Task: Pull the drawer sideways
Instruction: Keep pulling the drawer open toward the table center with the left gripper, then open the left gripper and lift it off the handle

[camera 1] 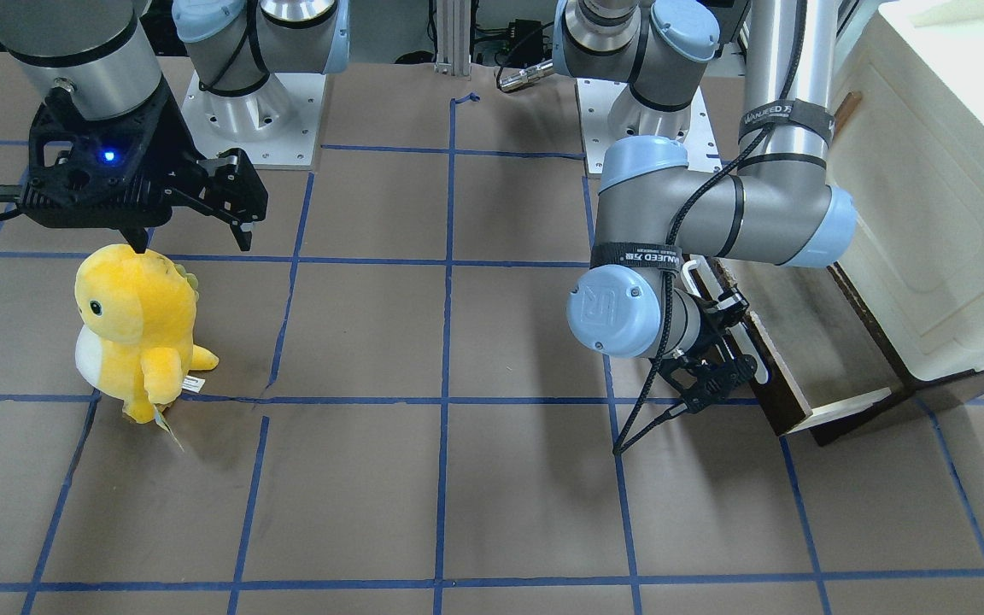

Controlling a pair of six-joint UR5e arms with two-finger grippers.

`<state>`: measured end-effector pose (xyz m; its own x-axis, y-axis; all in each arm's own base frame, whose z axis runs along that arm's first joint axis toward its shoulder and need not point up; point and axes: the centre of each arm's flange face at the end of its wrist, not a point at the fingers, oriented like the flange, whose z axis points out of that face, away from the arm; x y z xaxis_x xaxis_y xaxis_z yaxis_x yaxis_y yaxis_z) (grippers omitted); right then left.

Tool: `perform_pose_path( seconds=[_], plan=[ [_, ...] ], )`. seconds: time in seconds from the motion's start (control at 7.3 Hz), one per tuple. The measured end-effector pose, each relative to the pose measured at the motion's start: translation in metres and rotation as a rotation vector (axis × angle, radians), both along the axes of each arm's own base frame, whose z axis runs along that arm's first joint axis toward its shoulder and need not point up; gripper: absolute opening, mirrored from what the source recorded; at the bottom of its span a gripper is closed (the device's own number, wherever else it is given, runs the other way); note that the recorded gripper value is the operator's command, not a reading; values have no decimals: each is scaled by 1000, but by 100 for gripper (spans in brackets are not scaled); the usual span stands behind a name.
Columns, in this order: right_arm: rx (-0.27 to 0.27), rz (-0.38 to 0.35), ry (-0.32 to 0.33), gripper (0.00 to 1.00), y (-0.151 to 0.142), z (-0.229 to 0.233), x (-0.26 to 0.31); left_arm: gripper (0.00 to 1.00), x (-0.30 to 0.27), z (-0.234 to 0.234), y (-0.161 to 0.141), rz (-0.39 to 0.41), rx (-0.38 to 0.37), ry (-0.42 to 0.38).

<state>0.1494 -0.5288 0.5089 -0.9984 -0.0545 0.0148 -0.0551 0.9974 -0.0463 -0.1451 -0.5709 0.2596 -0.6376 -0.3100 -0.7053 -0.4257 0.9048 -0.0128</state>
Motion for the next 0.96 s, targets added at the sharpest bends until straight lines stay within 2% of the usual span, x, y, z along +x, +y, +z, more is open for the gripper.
perform_pose_path(
  seconds=[0.14, 0.27, 0.41, 0.55, 0.82, 0.96],
  plan=[
    [0, 0, 0, 100, 0, 0, 0, 23, 0, 0, 0, 0, 0, 0],
    [0, 1, 0, 100, 0, 0, 0, 41, -1, 0, 0, -1, 0, 1],
    [0, 0, 0, 100, 0, 0, 0, 74, -1, 1, 0, -2, -3, 1],
    [0, 0, 0, 100, 0, 0, 0, 98, -1, 5, -2, -4, -9, 3],
    [0, 0, 1, 100, 0, 0, 0, 100, -4, 25, -6, -7, -43, 26],
    [0, 0, 1, 100, 0, 0, 0, 100, -8, 43, -8, -7, -65, 68]
  ],
)
